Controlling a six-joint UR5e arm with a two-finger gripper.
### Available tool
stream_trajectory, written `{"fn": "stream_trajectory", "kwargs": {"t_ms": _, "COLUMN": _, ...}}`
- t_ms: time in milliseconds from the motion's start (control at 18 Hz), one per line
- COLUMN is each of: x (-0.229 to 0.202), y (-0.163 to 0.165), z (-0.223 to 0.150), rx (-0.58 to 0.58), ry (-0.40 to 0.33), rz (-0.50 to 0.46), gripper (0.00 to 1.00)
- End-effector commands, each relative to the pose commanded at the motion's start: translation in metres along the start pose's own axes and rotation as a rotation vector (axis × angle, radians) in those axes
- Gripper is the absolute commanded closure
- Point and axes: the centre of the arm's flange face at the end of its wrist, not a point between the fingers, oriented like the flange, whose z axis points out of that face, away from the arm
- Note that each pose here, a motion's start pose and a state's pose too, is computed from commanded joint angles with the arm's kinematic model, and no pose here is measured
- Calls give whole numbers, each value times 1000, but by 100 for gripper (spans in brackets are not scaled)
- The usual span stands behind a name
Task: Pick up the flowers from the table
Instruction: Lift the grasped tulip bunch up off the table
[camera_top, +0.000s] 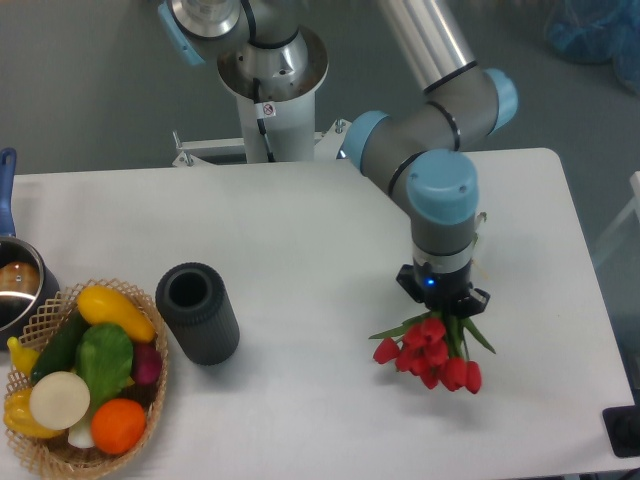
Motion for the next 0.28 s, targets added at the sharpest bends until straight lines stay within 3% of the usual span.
{"fn": "stream_trajectory", "kwargs": {"t_ms": 278, "x": -24, "y": 2, "z": -17, "rx": -9, "ry": 3, "rz": 46, "gripper": 100}}
